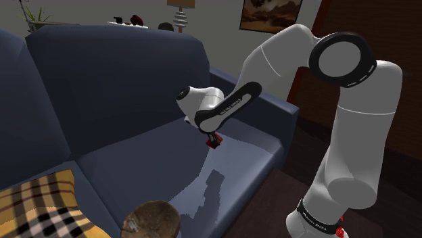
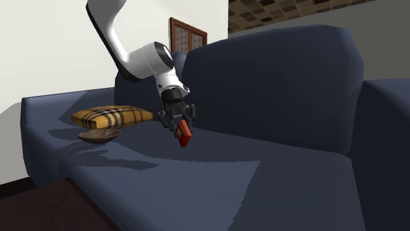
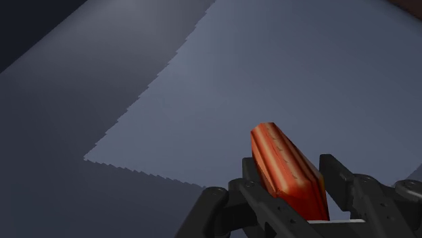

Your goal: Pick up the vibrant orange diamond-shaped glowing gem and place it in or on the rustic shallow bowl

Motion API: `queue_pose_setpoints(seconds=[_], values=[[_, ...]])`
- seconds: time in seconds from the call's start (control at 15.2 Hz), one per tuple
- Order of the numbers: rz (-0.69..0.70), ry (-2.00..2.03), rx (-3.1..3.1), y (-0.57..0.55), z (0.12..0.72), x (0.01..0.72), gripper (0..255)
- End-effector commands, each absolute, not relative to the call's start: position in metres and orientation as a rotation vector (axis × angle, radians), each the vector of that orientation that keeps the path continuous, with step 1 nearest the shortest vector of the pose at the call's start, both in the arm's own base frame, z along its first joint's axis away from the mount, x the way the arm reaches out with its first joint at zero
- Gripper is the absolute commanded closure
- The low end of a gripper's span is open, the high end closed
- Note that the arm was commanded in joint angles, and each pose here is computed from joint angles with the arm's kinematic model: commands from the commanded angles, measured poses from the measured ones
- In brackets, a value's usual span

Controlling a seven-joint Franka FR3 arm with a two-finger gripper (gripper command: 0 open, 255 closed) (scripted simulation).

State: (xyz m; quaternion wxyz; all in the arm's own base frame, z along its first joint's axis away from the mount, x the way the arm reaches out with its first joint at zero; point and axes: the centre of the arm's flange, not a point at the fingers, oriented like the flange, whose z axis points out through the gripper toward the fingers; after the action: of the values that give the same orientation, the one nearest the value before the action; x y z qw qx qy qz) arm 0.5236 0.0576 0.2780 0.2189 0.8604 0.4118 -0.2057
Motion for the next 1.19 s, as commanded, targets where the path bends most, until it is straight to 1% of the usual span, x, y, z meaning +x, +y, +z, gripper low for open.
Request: queue_pose_setpoints(seconds=[0.0, 0.92, 1.12], values=[[-0.570, 1.140, 2.381, 0.058, 0.289, 0.523, 255], [-0.570, 1.140, 2.381, 0.058, 0.363, 0.523, 255], [-0.570, 1.140, 2.381, 0.083, 0.364, 0.517, 255]])
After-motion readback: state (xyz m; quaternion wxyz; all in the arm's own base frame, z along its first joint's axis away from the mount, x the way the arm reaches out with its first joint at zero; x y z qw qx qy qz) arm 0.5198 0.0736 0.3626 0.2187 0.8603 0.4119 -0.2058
